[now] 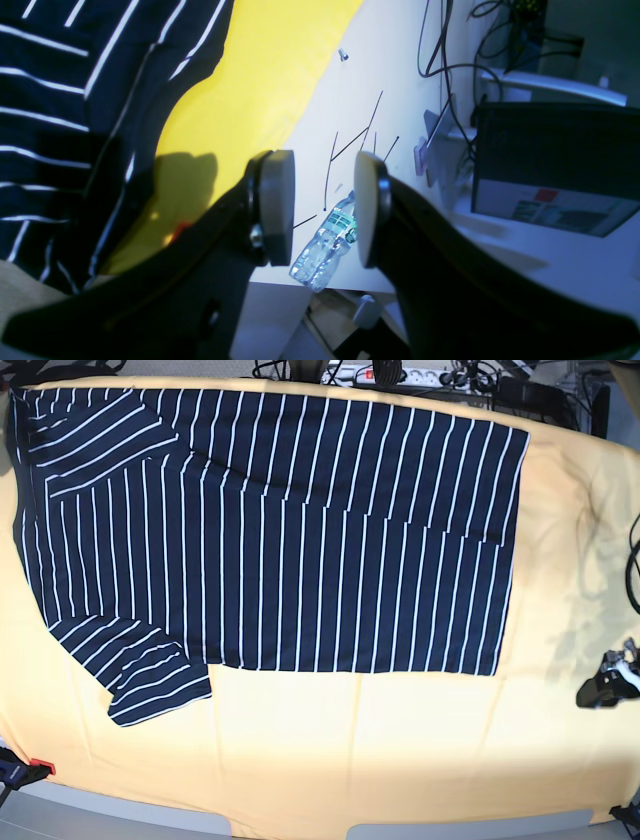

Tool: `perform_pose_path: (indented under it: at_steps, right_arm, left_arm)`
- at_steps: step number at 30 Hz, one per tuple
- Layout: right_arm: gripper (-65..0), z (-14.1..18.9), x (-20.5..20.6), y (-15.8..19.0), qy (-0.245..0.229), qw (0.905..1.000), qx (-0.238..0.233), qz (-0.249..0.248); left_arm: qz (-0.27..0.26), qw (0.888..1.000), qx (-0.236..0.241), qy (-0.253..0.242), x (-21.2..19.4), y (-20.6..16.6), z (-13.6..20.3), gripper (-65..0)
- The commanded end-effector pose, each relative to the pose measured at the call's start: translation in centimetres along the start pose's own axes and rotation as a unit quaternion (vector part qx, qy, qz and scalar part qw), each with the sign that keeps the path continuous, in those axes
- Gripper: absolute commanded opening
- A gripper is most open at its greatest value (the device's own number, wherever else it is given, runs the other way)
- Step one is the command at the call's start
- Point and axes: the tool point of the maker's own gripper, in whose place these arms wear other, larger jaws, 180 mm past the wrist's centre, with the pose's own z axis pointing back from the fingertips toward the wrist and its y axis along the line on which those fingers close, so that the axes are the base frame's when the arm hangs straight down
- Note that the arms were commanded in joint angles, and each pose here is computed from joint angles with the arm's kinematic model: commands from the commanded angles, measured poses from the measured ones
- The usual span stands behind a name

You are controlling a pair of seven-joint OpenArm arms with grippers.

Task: Fold the T-shirt properly
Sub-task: 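Release the shirt and move both grippers to the hem corners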

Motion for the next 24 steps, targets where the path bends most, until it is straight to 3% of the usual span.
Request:
perform_pose_path:
  at_steps: [1, 4, 8, 18, 24]
  right_arm:
    - [-42.3, 0.2, 0.8, -1.0, -0.015, 0.9997, -0.018, 0.007]
    - [-42.3, 0.2, 1.8, -1.0, -0.043, 0.9989, -0.018, 0.008]
    - [-42.3, 0.2, 2.0, -0.9, -0.047, 0.9988, -0.015, 0.006]
    - [-42.3, 0.2, 1.8, -1.1, -0.042, 0.9989, -0.021, -0.004]
    - [-42.3, 0.2, 1.8, -1.1, -0.042, 0.9989, -0.021, -0.005]
  left_arm:
    - [0.026, 0.999, -0.002, -0.024, 0.8, 0.5, 0.1, -28.5]
    - [0.108, 0.994, -0.011, -0.028, -2.3, 0.8, -1.9, -27.5]
    - [0.150, 0.988, -0.029, -0.015, -5.0, -0.6, -4.5, -27.5]
    - [0.129, 0.988, -0.078, 0.034, -8.6, -6.8, -10.6, -27.5]
    - [0.118, 0.985, -0.102, 0.080, -10.9, -9.6, -12.4, -27.5]
